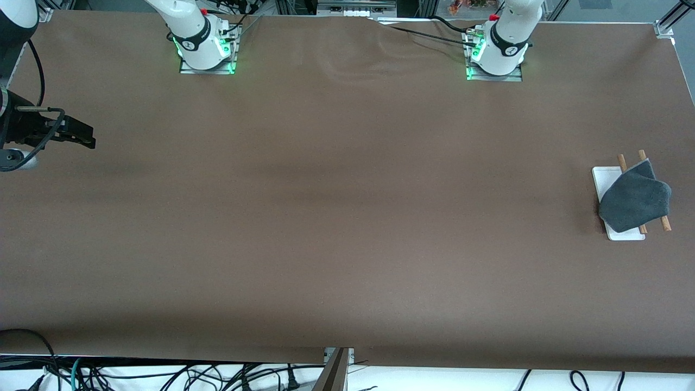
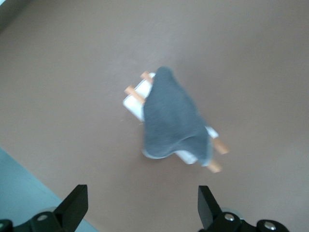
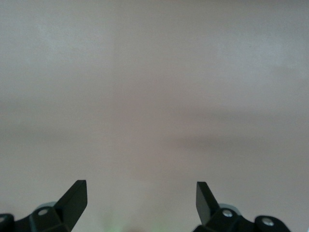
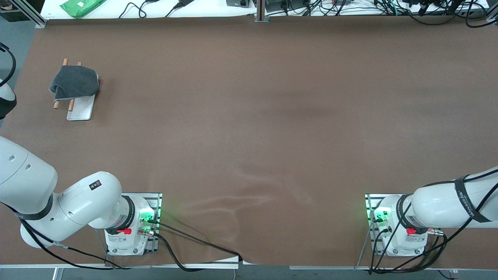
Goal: Pass towel and hang on rack
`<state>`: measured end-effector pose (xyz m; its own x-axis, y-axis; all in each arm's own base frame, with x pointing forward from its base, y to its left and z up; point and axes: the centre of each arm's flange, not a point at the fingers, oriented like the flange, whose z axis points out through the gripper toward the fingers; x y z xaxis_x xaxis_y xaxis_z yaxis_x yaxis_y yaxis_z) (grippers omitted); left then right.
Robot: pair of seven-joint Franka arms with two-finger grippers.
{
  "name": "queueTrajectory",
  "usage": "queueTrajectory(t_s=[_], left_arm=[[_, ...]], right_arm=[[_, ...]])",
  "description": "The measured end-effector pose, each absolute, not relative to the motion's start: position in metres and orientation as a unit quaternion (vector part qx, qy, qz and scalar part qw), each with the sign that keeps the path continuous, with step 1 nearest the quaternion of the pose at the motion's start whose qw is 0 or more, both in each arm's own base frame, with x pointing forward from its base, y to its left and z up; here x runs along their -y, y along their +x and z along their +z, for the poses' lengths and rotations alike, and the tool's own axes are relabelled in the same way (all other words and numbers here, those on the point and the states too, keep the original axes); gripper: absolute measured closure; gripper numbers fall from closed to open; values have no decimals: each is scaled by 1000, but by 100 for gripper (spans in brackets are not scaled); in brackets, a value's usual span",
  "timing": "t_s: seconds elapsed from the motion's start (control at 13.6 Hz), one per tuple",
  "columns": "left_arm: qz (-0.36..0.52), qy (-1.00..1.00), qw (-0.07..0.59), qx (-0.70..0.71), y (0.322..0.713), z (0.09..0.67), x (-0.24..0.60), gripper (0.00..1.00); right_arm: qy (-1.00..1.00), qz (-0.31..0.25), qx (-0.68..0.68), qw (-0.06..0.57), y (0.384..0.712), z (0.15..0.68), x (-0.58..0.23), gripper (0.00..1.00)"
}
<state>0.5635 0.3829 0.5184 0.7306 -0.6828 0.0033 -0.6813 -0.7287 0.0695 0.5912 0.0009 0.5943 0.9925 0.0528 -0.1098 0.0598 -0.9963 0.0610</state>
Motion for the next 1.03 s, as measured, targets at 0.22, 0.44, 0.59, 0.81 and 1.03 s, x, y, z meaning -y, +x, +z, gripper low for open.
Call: queueTrajectory(t_s=[0.22,0.44,0.59,0.81,1.03], left_arm=[[-37,944,30,326,585,550,-306,0],[-61,961,34,268,608,558,-224,0],[-66,974,25,217,622,565,-165,0],[-64,991,4,117,617,577,-65,0],[-49,998,-7,39,586,583,13,0]], right_arm=[[998,-54,-28,32,592,594,-1,0],[998,-54,-28,32,592,593,-1,0],[998,-54,-29,32,592,593,-1,0],[998,-54,-29,32,592,593,-1,0],[998,-54,-28,32,592,593,-1,0]])
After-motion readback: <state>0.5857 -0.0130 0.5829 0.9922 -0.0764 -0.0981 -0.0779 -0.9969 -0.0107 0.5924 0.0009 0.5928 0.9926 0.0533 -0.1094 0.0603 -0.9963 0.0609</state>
